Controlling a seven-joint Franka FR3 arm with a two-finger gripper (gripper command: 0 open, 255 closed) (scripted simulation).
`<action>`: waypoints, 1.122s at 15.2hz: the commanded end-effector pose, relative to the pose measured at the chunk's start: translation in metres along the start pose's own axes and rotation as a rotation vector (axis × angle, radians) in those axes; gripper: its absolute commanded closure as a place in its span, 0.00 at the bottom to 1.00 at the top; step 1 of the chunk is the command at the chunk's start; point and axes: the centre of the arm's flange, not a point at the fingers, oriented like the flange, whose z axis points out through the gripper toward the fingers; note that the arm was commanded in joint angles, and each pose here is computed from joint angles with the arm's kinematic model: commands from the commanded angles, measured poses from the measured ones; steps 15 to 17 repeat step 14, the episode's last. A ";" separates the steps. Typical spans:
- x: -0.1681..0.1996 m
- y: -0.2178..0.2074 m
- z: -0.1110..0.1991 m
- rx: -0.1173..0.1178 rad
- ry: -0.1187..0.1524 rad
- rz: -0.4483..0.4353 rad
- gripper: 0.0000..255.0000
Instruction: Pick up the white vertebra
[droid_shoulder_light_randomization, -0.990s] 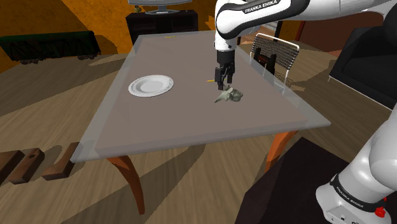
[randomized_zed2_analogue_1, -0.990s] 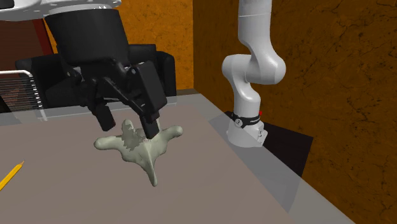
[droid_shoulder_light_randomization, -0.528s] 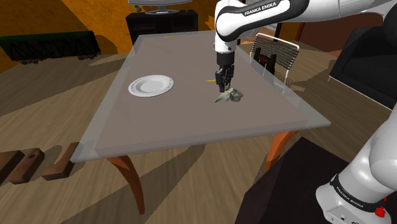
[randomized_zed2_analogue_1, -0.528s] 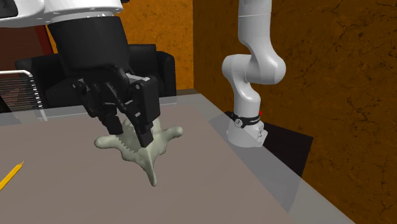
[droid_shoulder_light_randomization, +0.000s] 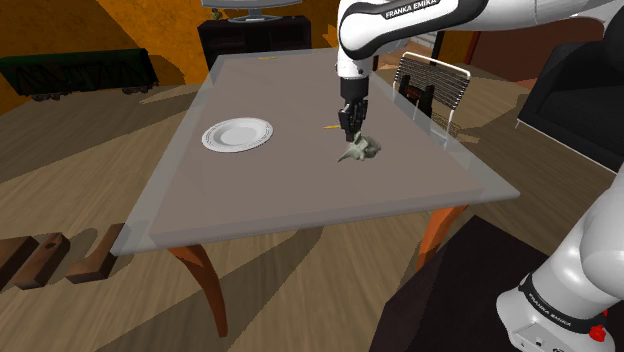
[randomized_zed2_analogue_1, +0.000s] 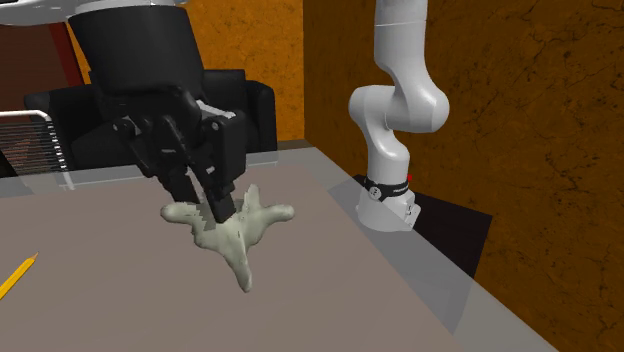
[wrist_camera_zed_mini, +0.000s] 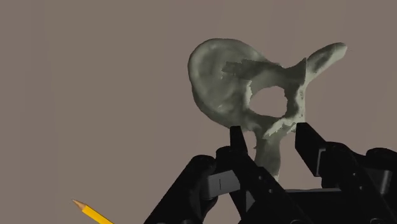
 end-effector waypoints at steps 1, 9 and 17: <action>-0.001 0.000 -0.008 0.000 -0.004 0.001 1.00; -0.006 -0.005 -0.049 0.000 -0.004 0.001 1.00; -0.008 -0.006 -0.066 0.000 -0.004 0.001 1.00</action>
